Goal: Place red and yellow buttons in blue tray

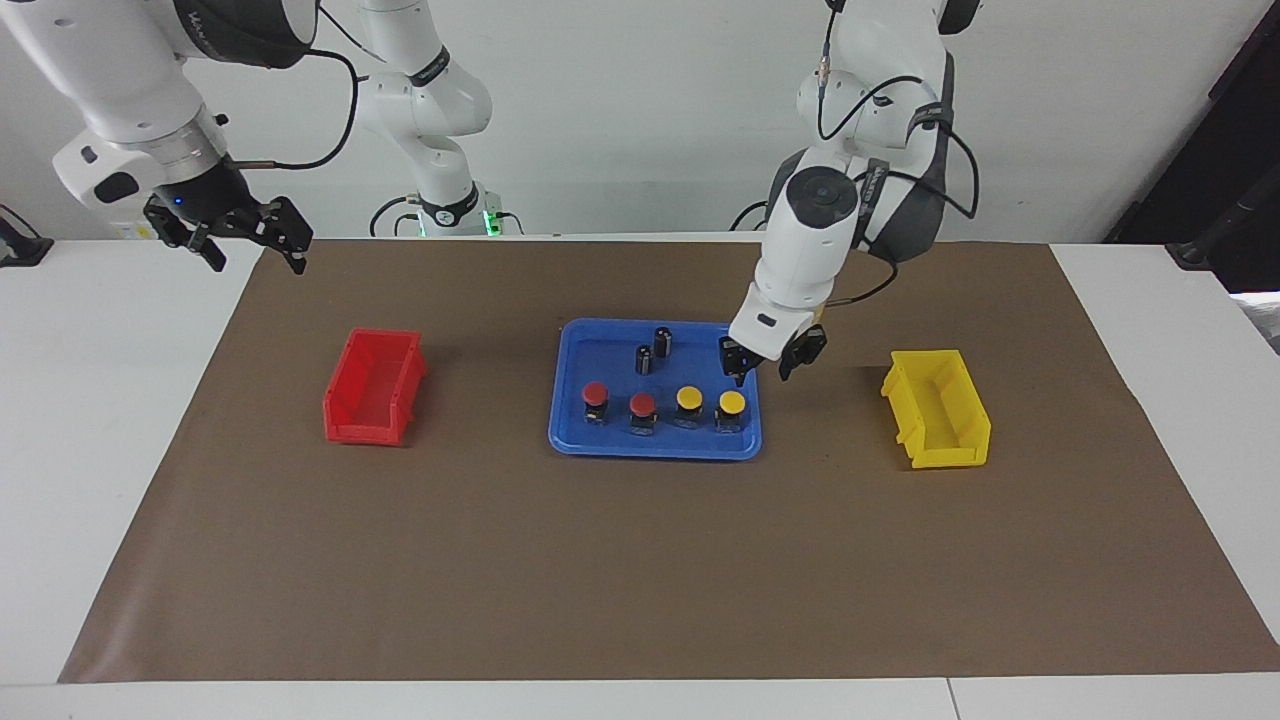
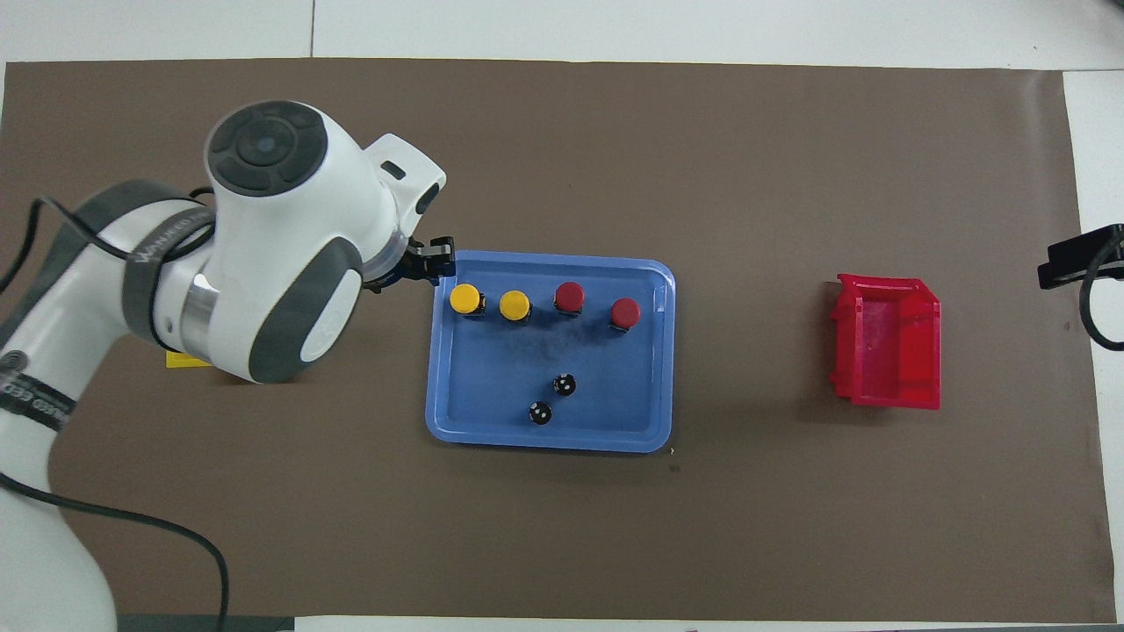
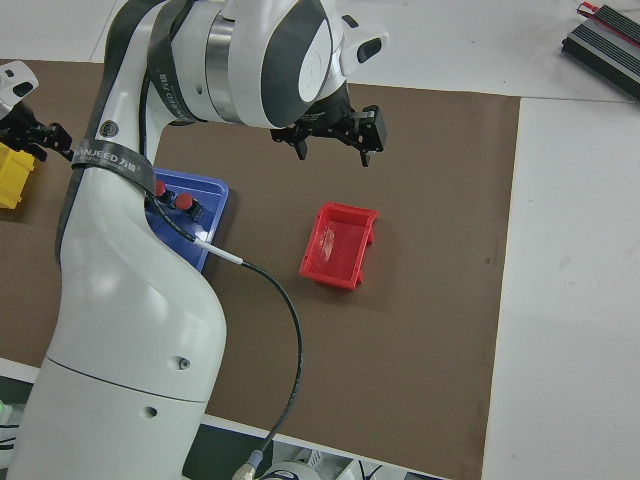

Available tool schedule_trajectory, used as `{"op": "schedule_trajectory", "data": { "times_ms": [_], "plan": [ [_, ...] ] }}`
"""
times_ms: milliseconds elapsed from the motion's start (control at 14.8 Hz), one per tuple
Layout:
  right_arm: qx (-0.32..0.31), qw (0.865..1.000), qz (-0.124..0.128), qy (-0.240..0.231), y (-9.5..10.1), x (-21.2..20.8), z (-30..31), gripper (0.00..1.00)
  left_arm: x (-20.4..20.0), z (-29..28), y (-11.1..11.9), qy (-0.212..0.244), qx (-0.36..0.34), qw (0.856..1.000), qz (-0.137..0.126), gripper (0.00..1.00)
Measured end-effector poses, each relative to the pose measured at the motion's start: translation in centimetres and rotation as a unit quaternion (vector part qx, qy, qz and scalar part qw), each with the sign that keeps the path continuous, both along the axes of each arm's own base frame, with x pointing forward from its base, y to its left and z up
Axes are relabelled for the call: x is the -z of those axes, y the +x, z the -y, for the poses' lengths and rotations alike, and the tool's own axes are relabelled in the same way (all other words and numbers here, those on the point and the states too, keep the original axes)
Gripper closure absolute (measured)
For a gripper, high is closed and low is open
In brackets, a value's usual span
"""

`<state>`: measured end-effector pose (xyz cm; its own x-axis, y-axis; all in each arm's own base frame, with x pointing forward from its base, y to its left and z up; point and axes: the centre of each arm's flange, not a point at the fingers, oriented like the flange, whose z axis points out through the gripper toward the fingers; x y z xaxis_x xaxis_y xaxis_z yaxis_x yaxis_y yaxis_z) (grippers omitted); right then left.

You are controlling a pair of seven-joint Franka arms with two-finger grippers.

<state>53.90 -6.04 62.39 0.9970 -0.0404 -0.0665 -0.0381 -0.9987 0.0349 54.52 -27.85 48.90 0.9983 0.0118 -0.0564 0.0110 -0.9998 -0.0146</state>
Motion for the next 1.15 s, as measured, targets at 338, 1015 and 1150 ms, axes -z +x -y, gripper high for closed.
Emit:
{"op": "schedule_trajectory", "data": {
  "times_ms": [338,1015,1150],
  "plan": [
    [0.000,1.000,-0.001,0.000,0.0,0.0,0.0,0.00,-5.6,-9.0,1.3,-0.004,0.046,0.999,-0.013,0.00],
    [0.000,1.000,-0.002,0.000,-0.1,0.0,0.0,0.00,-12.8,-21.8,0.5,-0.016,0.048,0.999,0.004,0.00],
    [0.000,1.000,-0.002,0.000,-0.1,0.0,0.0,0.00,-13.1,-22.4,0.6,-0.017,0.056,0.998,0.008,0.00]
  ]
}}
